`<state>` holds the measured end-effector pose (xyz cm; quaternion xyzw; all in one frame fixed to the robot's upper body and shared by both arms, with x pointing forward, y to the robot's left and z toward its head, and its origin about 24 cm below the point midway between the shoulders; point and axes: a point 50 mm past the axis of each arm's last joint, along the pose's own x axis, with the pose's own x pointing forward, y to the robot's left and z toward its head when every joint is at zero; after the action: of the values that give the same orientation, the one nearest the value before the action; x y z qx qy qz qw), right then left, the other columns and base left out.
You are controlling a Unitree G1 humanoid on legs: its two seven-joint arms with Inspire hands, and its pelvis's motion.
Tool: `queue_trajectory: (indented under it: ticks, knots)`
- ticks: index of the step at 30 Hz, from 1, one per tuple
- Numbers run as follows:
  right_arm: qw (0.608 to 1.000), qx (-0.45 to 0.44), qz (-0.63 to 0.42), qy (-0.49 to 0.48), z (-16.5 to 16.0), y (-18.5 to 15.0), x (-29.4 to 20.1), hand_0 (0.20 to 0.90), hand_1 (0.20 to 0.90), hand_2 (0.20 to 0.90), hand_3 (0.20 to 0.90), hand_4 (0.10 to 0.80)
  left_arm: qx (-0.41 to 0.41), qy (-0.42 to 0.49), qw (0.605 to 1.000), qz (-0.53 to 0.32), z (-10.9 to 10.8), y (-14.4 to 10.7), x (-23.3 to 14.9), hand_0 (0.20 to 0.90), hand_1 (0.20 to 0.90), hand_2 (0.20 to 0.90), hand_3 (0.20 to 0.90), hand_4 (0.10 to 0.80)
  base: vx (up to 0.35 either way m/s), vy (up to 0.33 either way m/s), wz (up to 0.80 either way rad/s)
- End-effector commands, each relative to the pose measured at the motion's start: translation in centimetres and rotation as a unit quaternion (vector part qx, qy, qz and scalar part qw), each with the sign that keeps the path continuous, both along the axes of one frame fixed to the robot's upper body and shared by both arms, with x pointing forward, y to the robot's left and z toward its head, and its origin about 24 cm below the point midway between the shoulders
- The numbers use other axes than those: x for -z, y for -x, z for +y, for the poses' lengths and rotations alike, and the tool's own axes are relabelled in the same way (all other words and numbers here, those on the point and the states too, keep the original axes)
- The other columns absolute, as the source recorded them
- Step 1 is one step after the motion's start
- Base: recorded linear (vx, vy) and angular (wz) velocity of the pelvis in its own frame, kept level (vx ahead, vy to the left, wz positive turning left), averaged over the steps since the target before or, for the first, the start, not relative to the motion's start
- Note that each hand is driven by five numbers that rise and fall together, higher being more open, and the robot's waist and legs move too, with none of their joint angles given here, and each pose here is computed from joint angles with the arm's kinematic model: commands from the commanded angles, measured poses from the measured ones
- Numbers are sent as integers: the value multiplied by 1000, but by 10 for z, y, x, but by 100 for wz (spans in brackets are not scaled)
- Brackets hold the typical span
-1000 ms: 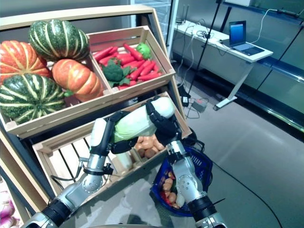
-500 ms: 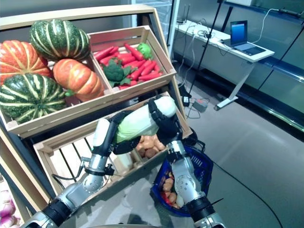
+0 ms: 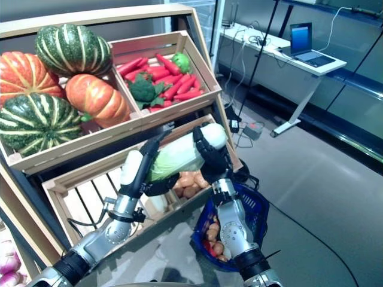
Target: Put vegetables into the basket
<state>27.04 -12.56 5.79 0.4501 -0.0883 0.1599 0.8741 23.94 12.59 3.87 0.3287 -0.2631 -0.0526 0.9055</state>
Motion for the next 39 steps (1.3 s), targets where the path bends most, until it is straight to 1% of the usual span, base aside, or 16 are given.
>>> queue_trajectory:
  ticks: [1, 5, 6, 14, 19, 21, 26, 27, 30, 33, 37, 39]
  knots:
    - [985, 99, -142, -1, -38, -6, -49, 300, 300, 300, 300, 400, 1, 59, 996, -68, 7, -17, -30, 900, 900, 900, 900, 800, 6, 4, -6]
    - [981, 143, -130, 34, -65, 0, -40, 300, 300, 300, 300, 400, -38, 56, 997, -42, 26, -14, -19, 900, 900, 900, 900, 800, 3, 1, -1]
    - [980, 147, -129, 37, -68, 1, -39, 300, 300, 300, 300, 400, -42, 55, 997, -40, 28, -13, -18, 900, 900, 900, 900, 800, 0, 0, 0]
    - [962, 232, -111, 95, -123, 12, -37, 300, 300, 300, 300, 400, -107, 17, 994, 17, 63, -5, 5, 900, 900, 900, 900, 800, 2, -1, -1]
    - [954, 260, -98, 115, -143, 15, -38, 300, 300, 300, 300, 400, -135, 0, 990, 47, 78, -2, 16, 900, 900, 900, 900, 800, 17, -7, -4]
    - [952, 268, -87, 123, -150, 16, -36, 300, 300, 300, 300, 400, -149, 10, 986, 70, 83, 0, 22, 900, 900, 900, 900, 800, 0, 0, 0]
    - [946, 280, -58, 152, -157, 16, -30, 300, 300, 300, 300, 400, -191, 52, 974, 109, 93, 4, 34, 900, 900, 900, 900, 800, 0, 0, 0]
    - [943, 285, -41, 169, -160, 15, -27, 300, 300, 300, 300, 400, -209, 75, 967, 123, 97, 5, 38, 900, 900, 900, 900, 800, 0, 0, 0]
    - [935, 293, -13, 198, -164, 13, -20, 300, 300, 300, 300, 400, -230, 97, 959, 132, 101, 7, 43, 900, 900, 900, 900, 800, 0, 0, 0]
    - [909, 315, 32, 269, -173, 11, -13, 300, 300, 300, 300, 400, -244, 111, 953, 140, 103, 9, 46, 900, 900, 900, 900, 800, 20, -22, 0]
    - [883, 329, 76, 326, -188, 7, -10, 300, 300, 300, 300, 400, -245, 124, 949, 154, 104, 7, 46, 900, 900, 900, 900, 800, 23, -51, 2]
    - [862, 337, 97, 365, -195, 3, -9, 300, 300, 300, 300, 400, -242, 127, 949, 157, 103, 5, 46, 900, 900, 900, 900, 800, 18, -62, 3]
